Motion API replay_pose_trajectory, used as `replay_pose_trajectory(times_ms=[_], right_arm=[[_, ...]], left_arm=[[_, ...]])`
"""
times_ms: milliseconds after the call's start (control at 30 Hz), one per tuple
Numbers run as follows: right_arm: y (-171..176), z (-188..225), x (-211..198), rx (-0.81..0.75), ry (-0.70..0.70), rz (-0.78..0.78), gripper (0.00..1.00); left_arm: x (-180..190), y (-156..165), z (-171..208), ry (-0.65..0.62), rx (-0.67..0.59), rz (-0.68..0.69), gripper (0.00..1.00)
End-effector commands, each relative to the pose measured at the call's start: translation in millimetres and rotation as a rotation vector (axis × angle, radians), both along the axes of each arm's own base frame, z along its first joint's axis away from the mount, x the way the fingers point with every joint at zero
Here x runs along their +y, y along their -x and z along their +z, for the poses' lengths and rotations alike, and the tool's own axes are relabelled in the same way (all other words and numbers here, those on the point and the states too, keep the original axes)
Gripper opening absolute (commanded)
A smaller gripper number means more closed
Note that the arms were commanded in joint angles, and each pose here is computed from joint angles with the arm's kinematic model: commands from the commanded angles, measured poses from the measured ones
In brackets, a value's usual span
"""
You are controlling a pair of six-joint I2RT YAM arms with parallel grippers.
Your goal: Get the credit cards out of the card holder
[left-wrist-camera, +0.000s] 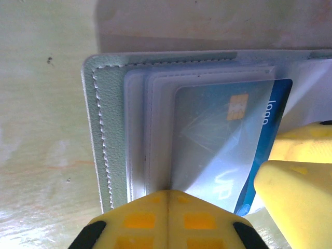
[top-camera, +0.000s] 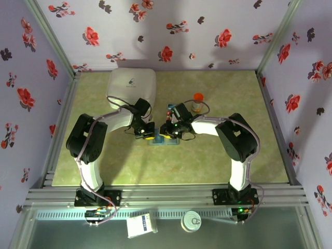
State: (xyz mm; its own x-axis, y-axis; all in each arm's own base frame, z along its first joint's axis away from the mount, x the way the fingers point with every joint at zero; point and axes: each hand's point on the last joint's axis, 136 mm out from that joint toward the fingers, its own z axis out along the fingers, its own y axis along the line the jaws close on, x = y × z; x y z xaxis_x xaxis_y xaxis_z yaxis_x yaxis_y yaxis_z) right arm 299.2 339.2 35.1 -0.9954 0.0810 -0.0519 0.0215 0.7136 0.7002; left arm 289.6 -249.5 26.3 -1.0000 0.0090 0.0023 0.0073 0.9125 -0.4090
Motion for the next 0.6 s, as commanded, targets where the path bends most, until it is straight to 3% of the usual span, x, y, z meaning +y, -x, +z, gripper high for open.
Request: replay_pose_trajectory(times_ms=[0,567], right_arm=[[1.1,2.6,5.7,0.014,-0.054,0.002,0.27],[-0.6,1.0,1.9,0.014,-0.085,-0.031,0.11]], left_arm=[[5.4,5.9,-10.3,-0.033,0.02,-0.012,0.0],[6.5,7.2,-10.9,-0.035,0.02,-0.009,0.0]])
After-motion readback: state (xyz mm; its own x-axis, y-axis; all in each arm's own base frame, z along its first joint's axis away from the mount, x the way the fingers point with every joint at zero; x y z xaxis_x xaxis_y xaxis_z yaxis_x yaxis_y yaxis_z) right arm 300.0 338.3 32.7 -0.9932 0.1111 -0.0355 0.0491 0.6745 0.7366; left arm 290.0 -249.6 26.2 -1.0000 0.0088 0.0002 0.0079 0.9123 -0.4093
